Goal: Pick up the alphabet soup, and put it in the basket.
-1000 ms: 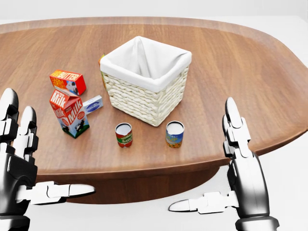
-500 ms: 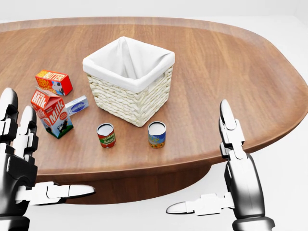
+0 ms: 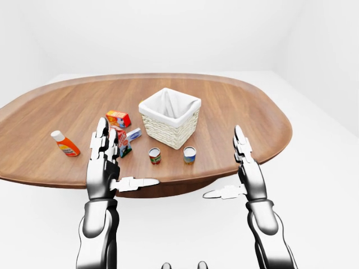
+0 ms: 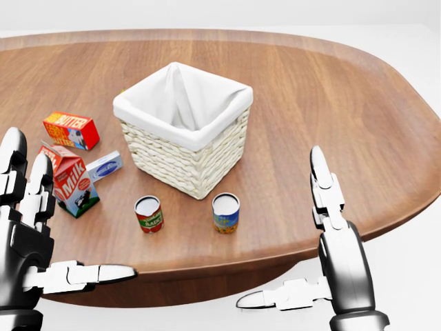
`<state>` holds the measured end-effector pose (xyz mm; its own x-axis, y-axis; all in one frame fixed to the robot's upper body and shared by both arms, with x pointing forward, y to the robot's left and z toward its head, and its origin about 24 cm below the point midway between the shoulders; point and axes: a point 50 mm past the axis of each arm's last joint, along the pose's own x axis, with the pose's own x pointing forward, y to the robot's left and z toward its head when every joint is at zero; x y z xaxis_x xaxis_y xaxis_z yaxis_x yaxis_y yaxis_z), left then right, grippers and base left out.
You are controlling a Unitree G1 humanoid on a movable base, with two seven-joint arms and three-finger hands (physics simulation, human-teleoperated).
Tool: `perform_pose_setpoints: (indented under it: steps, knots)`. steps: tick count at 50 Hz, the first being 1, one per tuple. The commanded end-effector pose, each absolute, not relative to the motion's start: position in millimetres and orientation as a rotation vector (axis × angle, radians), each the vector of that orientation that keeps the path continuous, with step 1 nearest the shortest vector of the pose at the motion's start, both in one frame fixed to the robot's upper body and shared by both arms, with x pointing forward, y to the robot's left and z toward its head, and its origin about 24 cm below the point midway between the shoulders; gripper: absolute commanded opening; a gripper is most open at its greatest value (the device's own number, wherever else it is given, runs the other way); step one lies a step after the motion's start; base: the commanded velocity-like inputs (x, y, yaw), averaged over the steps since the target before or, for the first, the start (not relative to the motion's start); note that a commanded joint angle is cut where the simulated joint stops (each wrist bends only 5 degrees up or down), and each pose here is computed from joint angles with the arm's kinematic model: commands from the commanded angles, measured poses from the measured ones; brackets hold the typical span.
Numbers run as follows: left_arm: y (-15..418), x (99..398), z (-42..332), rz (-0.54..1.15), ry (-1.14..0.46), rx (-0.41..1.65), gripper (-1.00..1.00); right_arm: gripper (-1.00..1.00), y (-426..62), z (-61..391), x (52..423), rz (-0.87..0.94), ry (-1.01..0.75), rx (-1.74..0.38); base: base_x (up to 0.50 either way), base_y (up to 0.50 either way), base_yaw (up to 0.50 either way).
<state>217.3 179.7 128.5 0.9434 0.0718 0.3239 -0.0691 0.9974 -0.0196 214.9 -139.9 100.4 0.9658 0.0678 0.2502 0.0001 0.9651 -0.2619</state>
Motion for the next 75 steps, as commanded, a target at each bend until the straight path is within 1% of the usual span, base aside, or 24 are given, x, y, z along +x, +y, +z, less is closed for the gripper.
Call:
perform_pose_setpoints:
  steps: [1,67,75]
  knots:
    - [179.3,217.0,128.3,0.071,-0.33,-0.009,1.0,1.0,-139.8,99.3,215.3,0.036,-0.259,-0.271,0.32,0.0,0.0]
    - [176.9,217.6,126.4,0.059,-0.322,-0.018,1.0,1.0,-134.7,94.6,215.1,0.056,-0.256,-0.292,0.3,0.0,0.0]
    - [176.8,217.8,125.6,0.058,-0.318,-0.019,1.0,1.0,-133.3,93.0,214.7,0.06,-0.257,-0.306,0.04,0.0,0.0]
